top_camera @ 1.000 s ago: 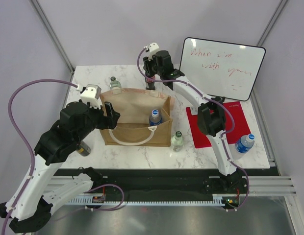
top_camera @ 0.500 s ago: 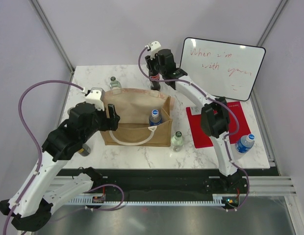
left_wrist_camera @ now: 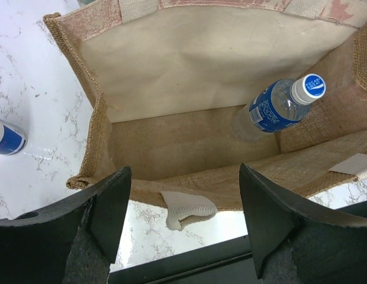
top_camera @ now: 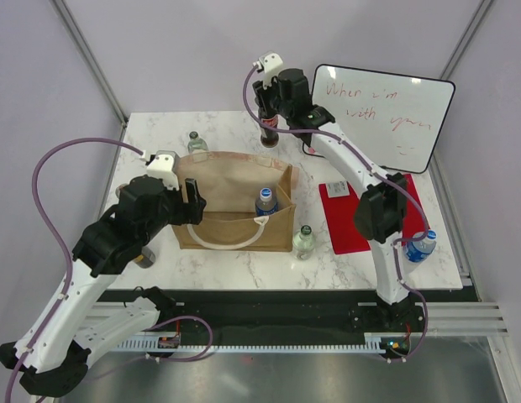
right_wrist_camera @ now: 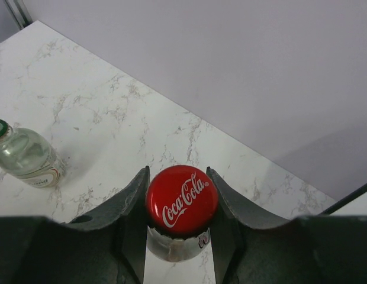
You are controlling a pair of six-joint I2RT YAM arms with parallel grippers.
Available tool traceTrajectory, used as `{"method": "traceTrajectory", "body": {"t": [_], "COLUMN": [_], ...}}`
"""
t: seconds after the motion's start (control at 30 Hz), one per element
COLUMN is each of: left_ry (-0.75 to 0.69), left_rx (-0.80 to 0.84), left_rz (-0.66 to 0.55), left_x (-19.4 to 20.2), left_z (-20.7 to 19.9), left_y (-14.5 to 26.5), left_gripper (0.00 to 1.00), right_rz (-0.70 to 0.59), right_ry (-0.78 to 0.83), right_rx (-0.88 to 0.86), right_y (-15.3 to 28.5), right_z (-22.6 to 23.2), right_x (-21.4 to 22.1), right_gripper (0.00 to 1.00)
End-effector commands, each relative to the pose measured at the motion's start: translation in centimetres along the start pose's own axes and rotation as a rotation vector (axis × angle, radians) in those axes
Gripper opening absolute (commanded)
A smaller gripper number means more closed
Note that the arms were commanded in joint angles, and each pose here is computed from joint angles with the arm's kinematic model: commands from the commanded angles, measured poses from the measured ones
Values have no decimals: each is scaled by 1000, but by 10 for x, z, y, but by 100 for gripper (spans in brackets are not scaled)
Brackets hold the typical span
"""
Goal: Place the beverage into the canvas bag
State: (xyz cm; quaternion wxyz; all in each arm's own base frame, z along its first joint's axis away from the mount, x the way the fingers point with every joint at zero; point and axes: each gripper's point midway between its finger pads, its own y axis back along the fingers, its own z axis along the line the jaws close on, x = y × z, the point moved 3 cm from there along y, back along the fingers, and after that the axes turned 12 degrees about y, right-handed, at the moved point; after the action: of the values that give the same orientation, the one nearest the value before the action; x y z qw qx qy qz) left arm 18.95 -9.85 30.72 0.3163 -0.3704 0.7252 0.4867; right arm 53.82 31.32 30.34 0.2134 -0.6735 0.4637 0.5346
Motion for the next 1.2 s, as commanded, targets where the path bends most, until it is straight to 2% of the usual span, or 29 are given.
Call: {"method": "traceTrajectory", "body": {"t": [0.0,0.3,0.6,0.93,1.17], "left_ry": [1,-9,-34,-46,-45], "left_rx": [8,11,12,18,21], "left_rz": [-60,-89,-118,-129,-114], "left_x": [-18,-26,-32,-35,-30], "left_z": [-3,-4,-2,-2,-2], "left_y": [8,12,17,21,18], "left_gripper": [80,80,81,82,82], "right_rz": [-435,-532,-658,-671,-635], "right_ry": [29,80,81,-5,-40], "right_rx": [163,116,-80,-309,-396], "right_y": [112,207,285,305,285], "right_z": [-67,-50,-6,35,63], "right_x": [-180,-244,-278,-263,-239], "right_gripper": [0,0,0,0,0]}}
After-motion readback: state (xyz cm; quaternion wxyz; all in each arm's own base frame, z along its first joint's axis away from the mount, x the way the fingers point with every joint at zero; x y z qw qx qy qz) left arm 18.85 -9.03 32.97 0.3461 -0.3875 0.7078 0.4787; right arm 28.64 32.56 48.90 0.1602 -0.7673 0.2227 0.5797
